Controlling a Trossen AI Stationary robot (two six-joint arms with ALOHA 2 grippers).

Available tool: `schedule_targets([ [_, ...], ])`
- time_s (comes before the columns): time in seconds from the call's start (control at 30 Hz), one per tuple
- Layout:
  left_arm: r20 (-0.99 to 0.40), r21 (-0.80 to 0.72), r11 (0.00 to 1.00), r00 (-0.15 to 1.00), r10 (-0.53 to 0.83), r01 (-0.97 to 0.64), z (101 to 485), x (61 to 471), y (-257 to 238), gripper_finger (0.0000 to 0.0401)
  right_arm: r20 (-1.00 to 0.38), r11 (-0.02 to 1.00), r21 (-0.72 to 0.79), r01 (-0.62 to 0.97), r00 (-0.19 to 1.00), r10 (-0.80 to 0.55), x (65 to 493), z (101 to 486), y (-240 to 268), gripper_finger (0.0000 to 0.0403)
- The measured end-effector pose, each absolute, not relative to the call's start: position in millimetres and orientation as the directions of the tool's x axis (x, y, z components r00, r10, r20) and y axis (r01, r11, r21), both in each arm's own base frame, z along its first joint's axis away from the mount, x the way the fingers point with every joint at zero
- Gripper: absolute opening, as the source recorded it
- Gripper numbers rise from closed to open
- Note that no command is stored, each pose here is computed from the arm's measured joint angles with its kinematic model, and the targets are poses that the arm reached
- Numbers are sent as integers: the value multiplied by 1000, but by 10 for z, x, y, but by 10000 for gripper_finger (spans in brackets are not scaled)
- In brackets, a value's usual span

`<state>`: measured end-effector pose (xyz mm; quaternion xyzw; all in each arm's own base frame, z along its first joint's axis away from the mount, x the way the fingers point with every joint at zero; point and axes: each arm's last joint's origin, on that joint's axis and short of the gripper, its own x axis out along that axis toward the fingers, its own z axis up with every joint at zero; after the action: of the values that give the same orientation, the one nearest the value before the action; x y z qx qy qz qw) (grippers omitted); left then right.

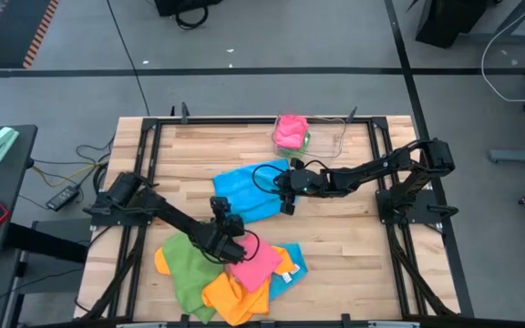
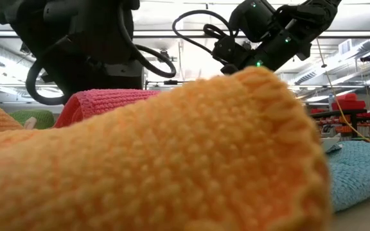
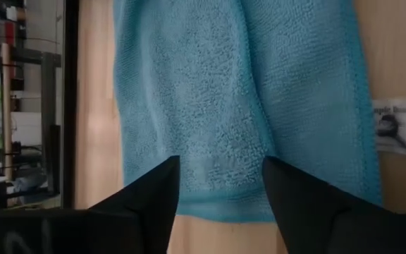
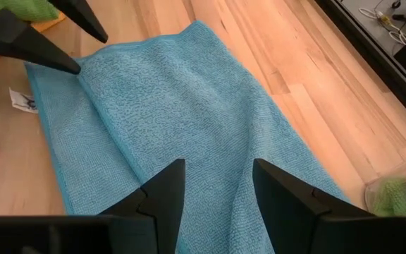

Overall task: Fold microfiber towels
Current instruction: Fold the top blue towel

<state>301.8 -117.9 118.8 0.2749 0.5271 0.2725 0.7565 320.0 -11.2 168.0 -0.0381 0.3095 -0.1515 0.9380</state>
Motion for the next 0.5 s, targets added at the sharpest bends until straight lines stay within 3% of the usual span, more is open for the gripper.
schedule_targets([
  [0.2, -656, 659, 731, 340, 674, -178, 1185, 3086, -1202, 195, -569, 951, -165, 261, 762, -308, 3200, 1679, -112, 176],
  [0.5, -703, 605, 768, 312, 639, -211, 1173, 3158, -1077, 240, -569, 953, -168, 253, 764, -303, 3201, 1679, -96, 176],
])
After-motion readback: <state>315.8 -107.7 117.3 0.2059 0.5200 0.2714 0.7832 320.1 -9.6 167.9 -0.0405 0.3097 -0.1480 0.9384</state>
